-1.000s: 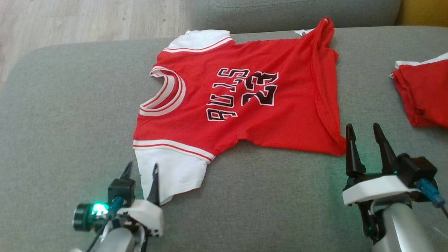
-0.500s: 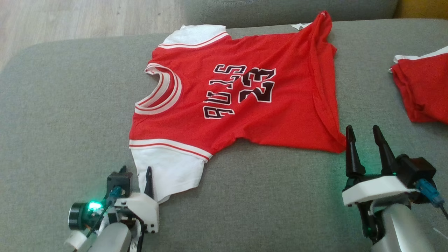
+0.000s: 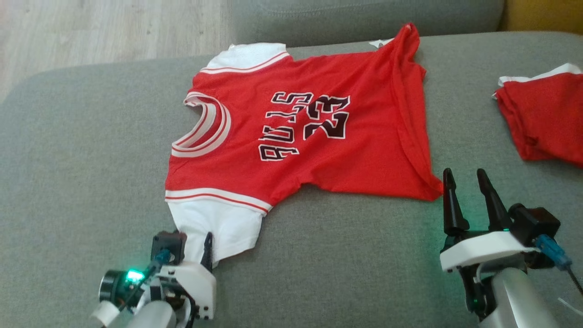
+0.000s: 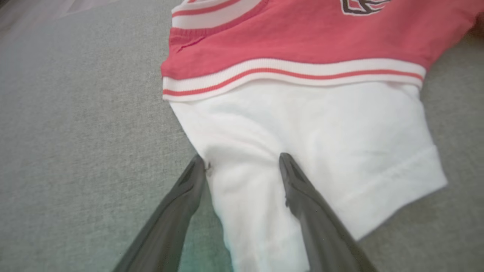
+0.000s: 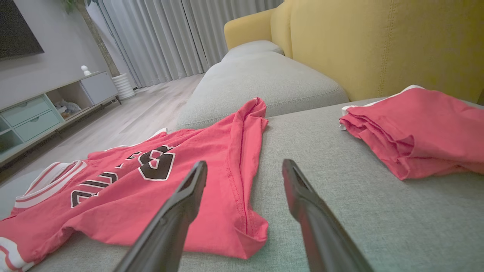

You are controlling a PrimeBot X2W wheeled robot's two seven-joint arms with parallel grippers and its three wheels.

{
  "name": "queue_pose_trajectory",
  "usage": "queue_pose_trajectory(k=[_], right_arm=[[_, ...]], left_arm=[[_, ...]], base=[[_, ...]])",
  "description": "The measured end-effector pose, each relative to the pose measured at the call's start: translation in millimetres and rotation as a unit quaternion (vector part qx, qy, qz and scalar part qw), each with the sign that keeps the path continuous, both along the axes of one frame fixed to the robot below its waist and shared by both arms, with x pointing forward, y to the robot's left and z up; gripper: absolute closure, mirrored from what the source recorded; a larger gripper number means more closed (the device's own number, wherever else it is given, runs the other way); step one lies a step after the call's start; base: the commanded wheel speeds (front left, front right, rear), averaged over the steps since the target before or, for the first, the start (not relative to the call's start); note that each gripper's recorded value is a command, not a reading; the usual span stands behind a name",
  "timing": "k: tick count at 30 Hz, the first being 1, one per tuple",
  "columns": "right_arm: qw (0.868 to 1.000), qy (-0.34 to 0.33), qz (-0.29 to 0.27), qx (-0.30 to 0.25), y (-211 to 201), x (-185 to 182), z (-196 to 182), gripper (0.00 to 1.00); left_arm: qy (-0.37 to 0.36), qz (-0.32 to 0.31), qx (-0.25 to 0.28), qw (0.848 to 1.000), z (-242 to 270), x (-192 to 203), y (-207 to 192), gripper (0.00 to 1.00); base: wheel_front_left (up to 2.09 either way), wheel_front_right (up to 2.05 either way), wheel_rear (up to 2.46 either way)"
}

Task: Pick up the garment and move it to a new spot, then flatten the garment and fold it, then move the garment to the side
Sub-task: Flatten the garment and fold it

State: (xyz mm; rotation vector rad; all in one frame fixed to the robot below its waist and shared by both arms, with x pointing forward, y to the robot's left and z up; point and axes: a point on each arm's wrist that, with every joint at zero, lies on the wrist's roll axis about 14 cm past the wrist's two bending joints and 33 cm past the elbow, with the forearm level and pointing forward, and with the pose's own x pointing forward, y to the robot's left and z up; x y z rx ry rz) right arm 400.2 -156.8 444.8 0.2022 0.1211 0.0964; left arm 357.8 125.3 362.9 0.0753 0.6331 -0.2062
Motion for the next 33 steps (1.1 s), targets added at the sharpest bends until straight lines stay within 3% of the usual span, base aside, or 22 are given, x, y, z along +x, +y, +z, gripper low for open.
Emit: queue_pose_trajectory(k=[20,22,23,24,25,33], right_arm=[[1.0,-0.005,0.002,0.019,5,-1,5,0.0],[1.0,-0.004,0.0,0.018,3,-1,4,0.0],[1.0,-0.003,-0.001,0.018,3,-2,3,0.0],[1.0,-0.003,-0.002,0.018,2,-2,3,0.0],[1.0,-0.002,-0.003,0.018,1,-2,3,0.0],[1.0,0.004,-0.01,0.018,-3,-2,-2,0.0]], left_arm=[[0.047,-0.011,0.007,0.999,0,-23,3,0.0],[0.056,-0.008,-0.001,0.998,-1,-23,2,0.14],[0.063,-0.005,-0.006,0.998,-2,-23,2,0.37],[0.069,-0.004,-0.009,0.998,-3,-24,1,0.53],[0.072,-0.004,-0.011,0.997,-4,-24,1,1.0],[0.019,0.017,-0.022,0.999,7,-8,7,1.0]], base=[[0.0,0.0,0.0],[0.0,0.0,0.0],[0.0,0.0,0.0],[0.0,0.0,0.0],[0.0,0.0,0.0],[0.0,0.0,0.0]])
